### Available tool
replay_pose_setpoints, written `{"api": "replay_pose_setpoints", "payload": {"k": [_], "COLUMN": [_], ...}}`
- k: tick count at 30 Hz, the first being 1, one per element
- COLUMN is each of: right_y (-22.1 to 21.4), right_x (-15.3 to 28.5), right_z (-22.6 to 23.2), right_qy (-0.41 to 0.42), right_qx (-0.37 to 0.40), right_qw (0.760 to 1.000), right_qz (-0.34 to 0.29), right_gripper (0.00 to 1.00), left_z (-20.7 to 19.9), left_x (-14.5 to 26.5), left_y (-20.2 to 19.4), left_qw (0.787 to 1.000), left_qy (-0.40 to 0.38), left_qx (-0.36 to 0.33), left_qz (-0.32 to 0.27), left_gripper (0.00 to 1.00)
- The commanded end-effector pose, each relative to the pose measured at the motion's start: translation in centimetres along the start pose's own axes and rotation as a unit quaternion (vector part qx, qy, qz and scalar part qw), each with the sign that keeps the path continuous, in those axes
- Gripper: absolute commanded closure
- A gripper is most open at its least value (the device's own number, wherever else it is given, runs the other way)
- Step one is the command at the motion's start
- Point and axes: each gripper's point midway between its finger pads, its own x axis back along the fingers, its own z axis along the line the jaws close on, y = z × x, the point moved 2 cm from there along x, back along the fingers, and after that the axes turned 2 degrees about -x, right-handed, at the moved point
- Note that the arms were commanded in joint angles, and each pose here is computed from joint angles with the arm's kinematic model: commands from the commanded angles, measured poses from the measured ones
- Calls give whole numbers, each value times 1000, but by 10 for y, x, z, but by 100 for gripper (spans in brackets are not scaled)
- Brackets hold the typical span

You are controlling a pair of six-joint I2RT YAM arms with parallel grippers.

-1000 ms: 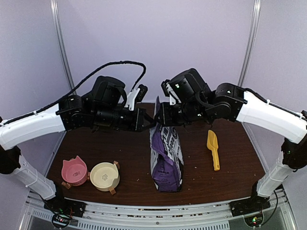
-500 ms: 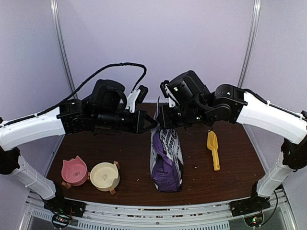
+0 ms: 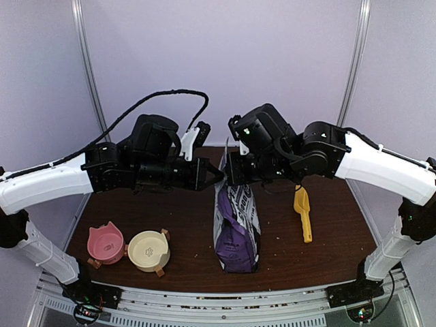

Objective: Serve the pet food

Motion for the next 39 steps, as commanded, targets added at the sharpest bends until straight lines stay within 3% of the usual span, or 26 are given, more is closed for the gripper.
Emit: {"api": "replay_pose_setpoints", "payload": {"k": [1, 25, 39], "right_y": [-16, -15, -6], "right_x": [1, 6, 22], "right_z": [-40, -42, -51], "right_qy": [-97, -95, -109], "right_qx": [36, 27, 12], "right_qw": [994, 995, 994], "right_qz": [29, 21, 5], "right_gripper": [100, 100, 100], "left_z": [27, 30, 43], "left_x": [14, 20, 36], "left_y": [18, 21, 24], "left_qw": [997, 996, 990], "left_qy": [69, 80, 126], "left_qx": [-2, 2, -1], "left_qz": [-43, -48, -60], "left_gripper": [100, 100, 100]}}
